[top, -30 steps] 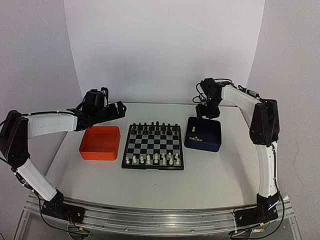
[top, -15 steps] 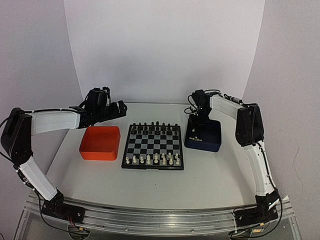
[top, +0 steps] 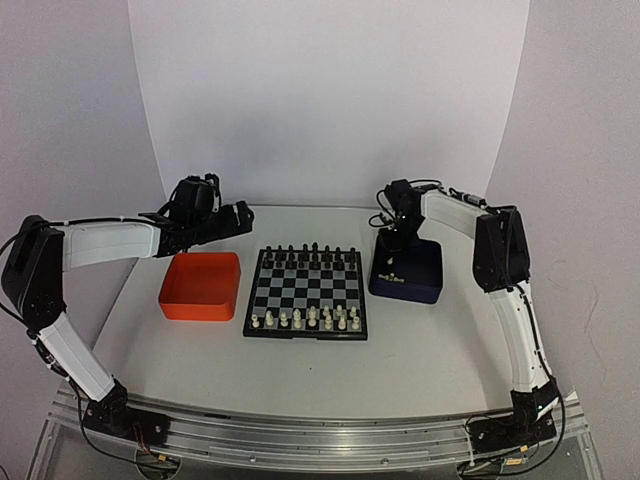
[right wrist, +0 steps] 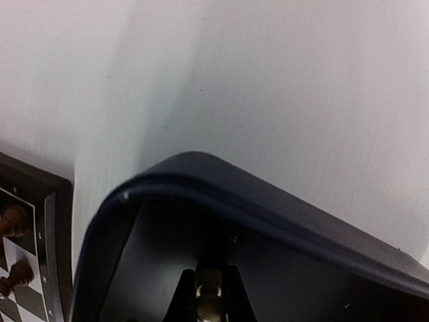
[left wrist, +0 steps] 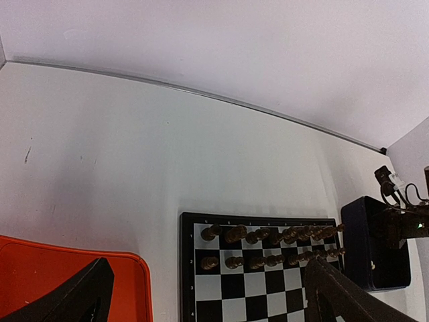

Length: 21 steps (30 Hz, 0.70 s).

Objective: Set up the chess pieces on the board
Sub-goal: Pick up the chess piece from the storage box, then place the chess piece on the chessboard.

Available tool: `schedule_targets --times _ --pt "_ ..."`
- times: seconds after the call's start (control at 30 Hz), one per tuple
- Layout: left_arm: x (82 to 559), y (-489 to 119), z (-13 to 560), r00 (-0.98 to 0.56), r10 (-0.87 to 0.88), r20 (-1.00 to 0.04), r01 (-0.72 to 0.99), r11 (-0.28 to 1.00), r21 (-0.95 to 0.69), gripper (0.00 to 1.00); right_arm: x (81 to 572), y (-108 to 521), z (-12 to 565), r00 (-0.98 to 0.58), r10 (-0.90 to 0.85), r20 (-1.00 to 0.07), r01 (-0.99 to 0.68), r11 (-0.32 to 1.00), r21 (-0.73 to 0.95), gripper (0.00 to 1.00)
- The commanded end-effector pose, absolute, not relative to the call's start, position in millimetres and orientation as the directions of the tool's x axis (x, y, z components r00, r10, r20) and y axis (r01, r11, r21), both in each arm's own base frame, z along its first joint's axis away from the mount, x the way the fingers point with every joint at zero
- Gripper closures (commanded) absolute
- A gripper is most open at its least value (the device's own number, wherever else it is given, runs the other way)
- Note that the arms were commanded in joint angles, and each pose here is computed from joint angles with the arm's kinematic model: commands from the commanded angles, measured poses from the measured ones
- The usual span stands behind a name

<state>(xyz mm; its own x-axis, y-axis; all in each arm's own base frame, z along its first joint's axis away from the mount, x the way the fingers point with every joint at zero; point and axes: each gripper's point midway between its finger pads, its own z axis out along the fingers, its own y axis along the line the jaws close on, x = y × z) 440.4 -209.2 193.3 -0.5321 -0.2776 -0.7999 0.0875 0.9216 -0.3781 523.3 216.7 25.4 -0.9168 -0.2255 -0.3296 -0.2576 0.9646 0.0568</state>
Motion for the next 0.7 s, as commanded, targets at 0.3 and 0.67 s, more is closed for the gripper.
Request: schedule_targets --times 0.3,0.67 --pt "433 -201 215 -0.486 -0.304 -0.819 0.097 0.913 -0.396 0.0 462 286 166 -0.761 -0.378 -0.528 -0.462 0.886 0.031 1.0" --pt "426 -200 215 -0.494 -0.303 -0.815 0.105 0.91 -0.402 0.0 371 439 138 -0.556 -0.646 -0.523 -0.799 0.589 0.122 1.0"
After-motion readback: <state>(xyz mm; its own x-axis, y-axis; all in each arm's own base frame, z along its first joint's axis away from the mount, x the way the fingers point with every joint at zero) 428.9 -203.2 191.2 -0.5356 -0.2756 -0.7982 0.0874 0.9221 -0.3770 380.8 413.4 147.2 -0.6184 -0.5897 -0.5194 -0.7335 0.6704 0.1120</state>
